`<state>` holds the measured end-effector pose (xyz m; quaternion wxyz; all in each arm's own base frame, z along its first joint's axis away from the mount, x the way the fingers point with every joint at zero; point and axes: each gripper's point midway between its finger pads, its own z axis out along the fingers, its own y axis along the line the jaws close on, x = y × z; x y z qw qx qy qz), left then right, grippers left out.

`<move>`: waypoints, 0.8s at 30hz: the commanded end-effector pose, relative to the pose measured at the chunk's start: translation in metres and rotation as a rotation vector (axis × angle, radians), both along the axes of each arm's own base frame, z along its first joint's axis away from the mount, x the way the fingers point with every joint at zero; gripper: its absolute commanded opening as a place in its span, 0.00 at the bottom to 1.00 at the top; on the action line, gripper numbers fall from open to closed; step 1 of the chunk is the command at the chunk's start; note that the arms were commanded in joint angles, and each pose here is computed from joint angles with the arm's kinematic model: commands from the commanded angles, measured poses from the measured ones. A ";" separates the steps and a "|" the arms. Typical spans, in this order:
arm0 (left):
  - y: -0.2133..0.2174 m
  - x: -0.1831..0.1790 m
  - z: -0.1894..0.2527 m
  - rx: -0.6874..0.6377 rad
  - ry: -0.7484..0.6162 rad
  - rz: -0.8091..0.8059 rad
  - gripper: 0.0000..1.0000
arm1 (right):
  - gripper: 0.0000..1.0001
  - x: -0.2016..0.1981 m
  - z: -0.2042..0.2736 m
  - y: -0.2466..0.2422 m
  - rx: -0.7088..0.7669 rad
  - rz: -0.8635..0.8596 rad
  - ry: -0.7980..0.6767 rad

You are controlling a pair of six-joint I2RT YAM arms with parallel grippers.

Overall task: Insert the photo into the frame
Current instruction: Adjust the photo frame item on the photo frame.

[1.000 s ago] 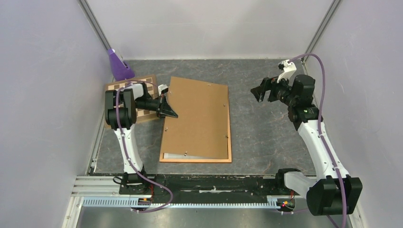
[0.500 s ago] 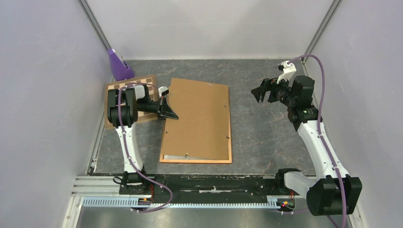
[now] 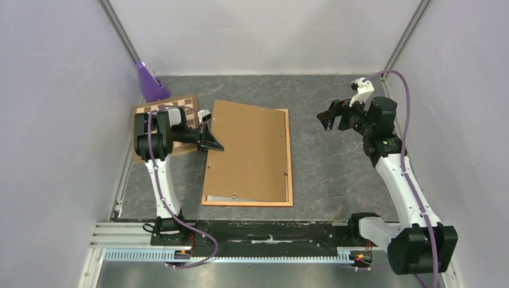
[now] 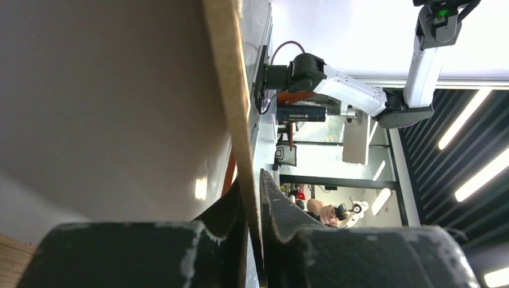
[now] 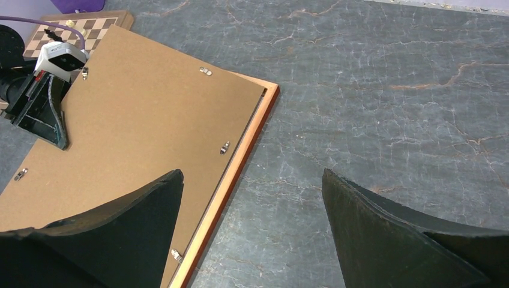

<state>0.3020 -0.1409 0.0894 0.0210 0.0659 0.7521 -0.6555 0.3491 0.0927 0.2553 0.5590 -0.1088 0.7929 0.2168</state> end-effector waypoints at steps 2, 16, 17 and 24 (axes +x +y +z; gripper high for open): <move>-0.004 0.004 0.016 -0.076 0.093 0.071 0.08 | 0.89 0.001 0.015 0.000 -0.013 -0.001 -0.074; -0.006 0.002 0.011 -0.090 0.150 0.085 0.03 | 0.89 0.002 0.014 -0.002 -0.015 -0.010 -0.072; -0.006 0.002 0.010 -0.089 0.151 0.084 0.03 | 0.89 0.002 0.014 -0.002 -0.015 -0.012 -0.071; -0.006 0.002 0.006 -0.087 0.151 0.079 0.03 | 0.89 0.001 0.015 -0.002 -0.015 -0.012 -0.072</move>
